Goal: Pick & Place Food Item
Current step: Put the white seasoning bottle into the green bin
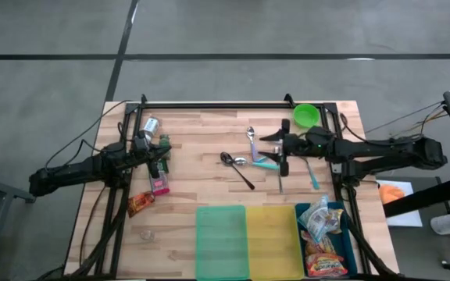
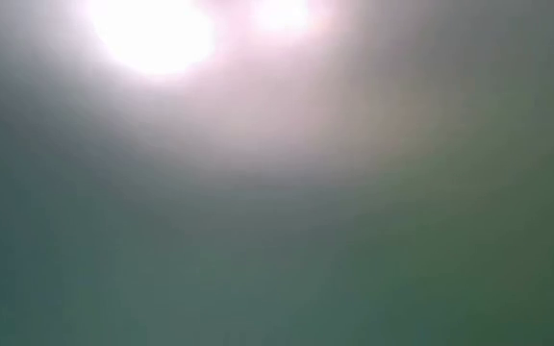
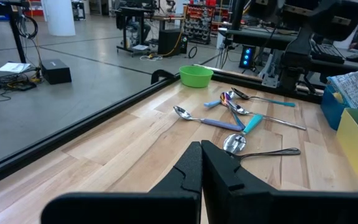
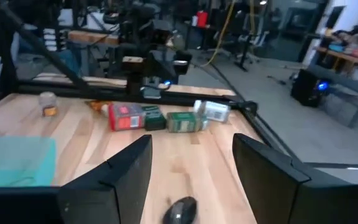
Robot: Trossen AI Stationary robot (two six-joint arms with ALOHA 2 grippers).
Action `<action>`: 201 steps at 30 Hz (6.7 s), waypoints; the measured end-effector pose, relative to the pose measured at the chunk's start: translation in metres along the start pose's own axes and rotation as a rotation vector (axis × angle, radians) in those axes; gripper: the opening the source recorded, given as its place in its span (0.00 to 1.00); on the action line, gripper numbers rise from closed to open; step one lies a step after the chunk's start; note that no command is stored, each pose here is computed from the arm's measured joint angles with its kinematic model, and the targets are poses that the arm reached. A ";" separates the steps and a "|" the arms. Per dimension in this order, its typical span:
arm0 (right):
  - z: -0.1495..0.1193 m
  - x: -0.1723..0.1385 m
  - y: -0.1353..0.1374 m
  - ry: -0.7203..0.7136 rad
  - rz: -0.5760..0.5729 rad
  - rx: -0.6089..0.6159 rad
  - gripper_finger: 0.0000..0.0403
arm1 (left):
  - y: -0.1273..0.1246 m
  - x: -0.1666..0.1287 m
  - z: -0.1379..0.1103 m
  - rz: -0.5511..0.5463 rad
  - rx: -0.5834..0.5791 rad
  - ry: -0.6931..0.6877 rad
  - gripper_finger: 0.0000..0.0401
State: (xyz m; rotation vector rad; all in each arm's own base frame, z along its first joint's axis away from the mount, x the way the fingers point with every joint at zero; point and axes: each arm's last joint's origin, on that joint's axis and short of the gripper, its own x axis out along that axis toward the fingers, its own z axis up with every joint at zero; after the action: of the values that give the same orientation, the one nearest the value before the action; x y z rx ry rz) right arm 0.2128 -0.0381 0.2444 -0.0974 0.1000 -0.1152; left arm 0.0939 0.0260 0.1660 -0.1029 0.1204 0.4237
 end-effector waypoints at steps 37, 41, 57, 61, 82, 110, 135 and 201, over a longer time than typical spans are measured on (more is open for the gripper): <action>-0.012 -0.041 0.006 -0.066 0.063 0.103 0.55 | 0.000 0.000 0.000 0.000 0.000 0.000 0.00; -0.013 -0.040 0.006 -0.059 0.063 0.104 0.55 | 0.000 0.000 0.000 0.000 0.000 0.000 0.00; -0.015 -0.038 0.006 -0.046 0.063 0.105 0.55 | 0.000 0.000 0.000 0.000 0.000 0.000 0.00; -0.015 -0.038 0.006 -0.046 0.063 0.105 0.55 | 0.000 0.000 0.000 0.000 0.000 0.000 0.00; -0.015 -0.038 0.006 -0.046 0.062 0.105 0.55 | -0.005 0.002 0.018 -0.012 -0.319 0.075 0.00; -0.015 -0.038 0.006 -0.046 0.063 0.105 0.55 | -0.017 0.004 0.111 0.433 -0.389 0.624 0.00; -0.015 -0.038 0.006 -0.045 0.063 0.105 0.55 | 0.002 0.051 0.086 0.770 -0.678 0.766 0.00; -0.015 -0.038 0.006 -0.045 0.063 0.105 0.55 | 0.098 0.064 -0.004 0.975 -0.450 0.972 0.83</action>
State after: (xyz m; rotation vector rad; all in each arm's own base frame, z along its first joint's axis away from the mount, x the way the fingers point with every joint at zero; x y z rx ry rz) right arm 0.1745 -0.0289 0.2327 0.0076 0.0514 -0.0550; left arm 0.1109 0.1406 0.1463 -0.7087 1.0612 1.3484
